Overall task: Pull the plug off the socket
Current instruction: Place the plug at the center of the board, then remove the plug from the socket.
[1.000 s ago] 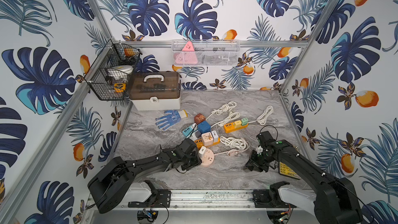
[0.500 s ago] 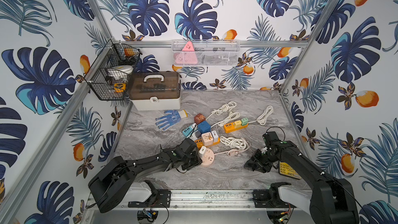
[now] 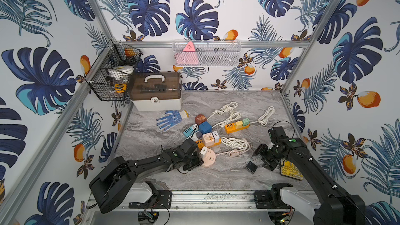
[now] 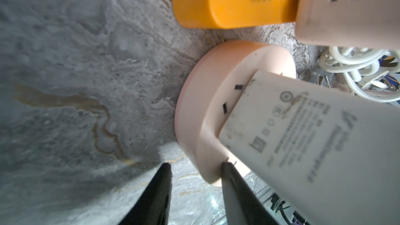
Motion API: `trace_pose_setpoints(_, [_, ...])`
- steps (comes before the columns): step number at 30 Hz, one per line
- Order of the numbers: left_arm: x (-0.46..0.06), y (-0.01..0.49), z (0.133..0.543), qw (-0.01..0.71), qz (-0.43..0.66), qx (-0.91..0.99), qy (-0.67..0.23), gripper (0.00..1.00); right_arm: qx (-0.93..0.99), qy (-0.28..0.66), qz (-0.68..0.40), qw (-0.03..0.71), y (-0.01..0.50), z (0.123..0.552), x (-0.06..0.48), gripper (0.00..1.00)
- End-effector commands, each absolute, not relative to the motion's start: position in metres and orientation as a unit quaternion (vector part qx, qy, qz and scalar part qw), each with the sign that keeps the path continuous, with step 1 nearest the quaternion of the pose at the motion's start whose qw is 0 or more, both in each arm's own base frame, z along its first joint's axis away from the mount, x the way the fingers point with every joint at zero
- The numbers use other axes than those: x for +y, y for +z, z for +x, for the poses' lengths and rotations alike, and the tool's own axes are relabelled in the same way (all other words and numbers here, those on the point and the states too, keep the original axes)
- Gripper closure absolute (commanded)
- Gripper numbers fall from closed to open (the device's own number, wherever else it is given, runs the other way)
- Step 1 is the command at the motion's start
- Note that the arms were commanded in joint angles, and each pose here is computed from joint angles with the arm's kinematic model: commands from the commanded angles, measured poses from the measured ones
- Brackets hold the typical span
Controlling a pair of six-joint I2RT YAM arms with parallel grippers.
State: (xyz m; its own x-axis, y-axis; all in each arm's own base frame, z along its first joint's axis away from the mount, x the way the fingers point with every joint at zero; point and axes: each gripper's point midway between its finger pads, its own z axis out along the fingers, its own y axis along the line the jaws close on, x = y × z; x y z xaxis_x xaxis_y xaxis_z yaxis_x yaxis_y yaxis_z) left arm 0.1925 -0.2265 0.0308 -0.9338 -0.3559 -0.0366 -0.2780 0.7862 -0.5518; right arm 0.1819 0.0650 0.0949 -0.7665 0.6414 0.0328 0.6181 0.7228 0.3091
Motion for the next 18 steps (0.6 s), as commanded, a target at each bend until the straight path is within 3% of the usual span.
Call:
trace_pose_setpoints(1, [-0.213, 0.020, 0.186, 0.061, -0.176, 0.952, -0.244, 0.55, 0.942, 0.131, 0.297, 0.084, 0.114, 0.192, 0.060, 0.28])
trace_pose_setpoints(5, [-0.212, 0.020, 0.185, 0.061, -0.176, 0.952, -0.242, 0.56, 0.963, 0.124, 0.201, 0.128, 0.135, 0.203, 0.093, 0.29])
trace_pose_setpoints(11, [-0.207, 0.020, 0.181, 0.064, -0.178, 0.951, -0.243, 0.57, 0.983, 0.113, 0.080, 0.122, 0.137, 0.193, 0.178, 0.30])
trace_pose_setpoints(18, [-0.205, 0.014, 0.178, 0.066, -0.187, 0.947, -0.252, 0.57, 0.986, 0.116, 0.101, 0.061, 0.136, 0.186, 0.256, 0.26])
